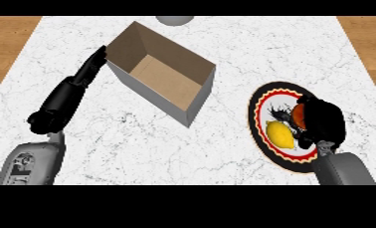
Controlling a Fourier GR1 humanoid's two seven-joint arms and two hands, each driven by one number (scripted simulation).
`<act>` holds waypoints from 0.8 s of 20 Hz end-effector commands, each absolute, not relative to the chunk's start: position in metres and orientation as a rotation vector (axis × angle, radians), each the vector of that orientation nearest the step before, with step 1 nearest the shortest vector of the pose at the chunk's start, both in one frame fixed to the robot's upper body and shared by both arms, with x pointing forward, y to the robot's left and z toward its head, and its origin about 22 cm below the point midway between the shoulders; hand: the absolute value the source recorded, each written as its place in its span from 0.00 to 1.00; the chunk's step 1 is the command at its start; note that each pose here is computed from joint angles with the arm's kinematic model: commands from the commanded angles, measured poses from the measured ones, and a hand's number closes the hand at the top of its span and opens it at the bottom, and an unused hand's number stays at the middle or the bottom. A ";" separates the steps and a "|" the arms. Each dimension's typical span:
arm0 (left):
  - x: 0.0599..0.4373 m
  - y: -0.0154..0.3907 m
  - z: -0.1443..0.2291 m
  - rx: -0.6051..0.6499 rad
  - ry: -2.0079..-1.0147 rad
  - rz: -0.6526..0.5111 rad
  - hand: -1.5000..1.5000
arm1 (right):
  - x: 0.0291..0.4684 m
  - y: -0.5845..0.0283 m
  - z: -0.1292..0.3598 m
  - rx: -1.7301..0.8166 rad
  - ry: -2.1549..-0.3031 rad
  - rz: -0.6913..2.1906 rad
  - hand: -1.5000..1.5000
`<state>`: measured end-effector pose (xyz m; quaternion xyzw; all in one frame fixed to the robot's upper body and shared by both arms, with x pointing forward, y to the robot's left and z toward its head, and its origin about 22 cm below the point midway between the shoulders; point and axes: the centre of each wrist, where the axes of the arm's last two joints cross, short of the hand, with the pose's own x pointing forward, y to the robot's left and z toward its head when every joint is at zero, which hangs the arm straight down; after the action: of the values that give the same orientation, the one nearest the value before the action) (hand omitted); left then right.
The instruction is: Pick the tomato from the plate and place it in the cardboard box
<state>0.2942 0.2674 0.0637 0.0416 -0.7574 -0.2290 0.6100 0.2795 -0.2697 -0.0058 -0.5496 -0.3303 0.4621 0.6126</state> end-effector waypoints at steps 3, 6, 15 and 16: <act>0.288 0.278 0.069 0.098 -1.740 -0.542 0.50 | 0.285 -0.281 -0.010 -1.357 -0.878 1.145 1.00; 0.285 0.260 0.056 0.090 -1.742 -0.522 0.50 | 0.278 -0.258 -0.014 -1.402 -0.926 1.135 1.00; 0.298 0.235 0.073 -0.020 -1.789 -0.622 0.50 | 0.271 -0.073 0.005 -0.964 -1.425 1.464 1.00; 0.302 0.228 0.081 -0.046 -1.814 -0.653 0.50 | 0.270 -0.065 0.010 -0.921 -1.467 1.506 1.00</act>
<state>0.2959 0.2450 0.0725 0.0084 -0.7644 -0.2537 0.5927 0.2844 -0.1368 -0.0029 -0.4649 -0.5118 0.5577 0.4592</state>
